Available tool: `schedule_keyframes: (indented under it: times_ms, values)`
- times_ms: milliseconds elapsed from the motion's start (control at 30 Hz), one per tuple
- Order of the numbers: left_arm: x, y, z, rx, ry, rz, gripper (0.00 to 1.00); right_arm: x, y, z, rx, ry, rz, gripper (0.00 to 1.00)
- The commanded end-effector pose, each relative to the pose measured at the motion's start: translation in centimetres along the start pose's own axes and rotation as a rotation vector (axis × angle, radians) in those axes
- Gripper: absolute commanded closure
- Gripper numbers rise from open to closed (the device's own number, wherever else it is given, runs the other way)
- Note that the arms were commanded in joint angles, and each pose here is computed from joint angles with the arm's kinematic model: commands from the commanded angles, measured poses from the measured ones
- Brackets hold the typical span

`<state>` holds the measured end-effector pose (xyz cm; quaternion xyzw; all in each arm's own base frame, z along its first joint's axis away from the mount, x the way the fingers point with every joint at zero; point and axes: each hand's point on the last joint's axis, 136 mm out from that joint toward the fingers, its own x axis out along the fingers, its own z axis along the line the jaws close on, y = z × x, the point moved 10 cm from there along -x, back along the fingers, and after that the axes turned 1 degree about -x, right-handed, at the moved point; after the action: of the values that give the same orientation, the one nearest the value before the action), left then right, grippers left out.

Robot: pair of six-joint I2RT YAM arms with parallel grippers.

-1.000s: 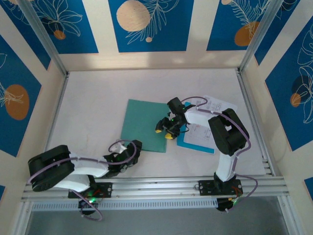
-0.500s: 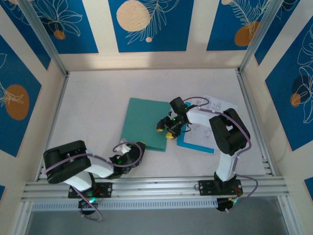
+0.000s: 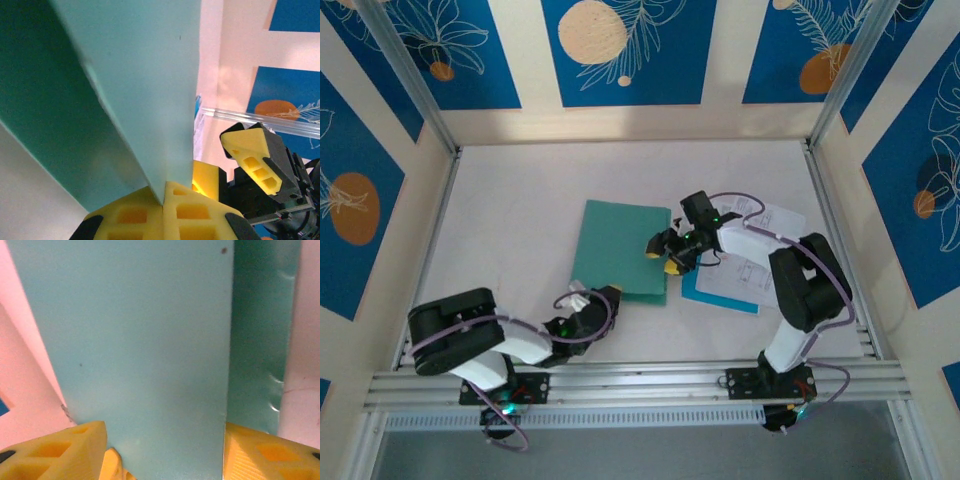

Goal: Put the files into the folder

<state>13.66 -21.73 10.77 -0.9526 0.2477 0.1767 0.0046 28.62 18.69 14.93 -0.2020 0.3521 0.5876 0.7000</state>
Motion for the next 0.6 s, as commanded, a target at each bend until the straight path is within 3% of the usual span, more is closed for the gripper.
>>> schedule_keyframes:
  times_ms: [0, 567]
  values:
    - [-0.6, 0.4, -0.4, 0.023, -0.006, 0.027, 1.00, -1.7, 0.6, 0.5, 0.006, -0.059, 0.004, 0.38]
    - [-0.3, 1.5, -1.1, -0.019, 0.074, 0.072, 1.00, -1.0, 0.4, -2.2, 0.043, -0.072, -0.008, 0.37]
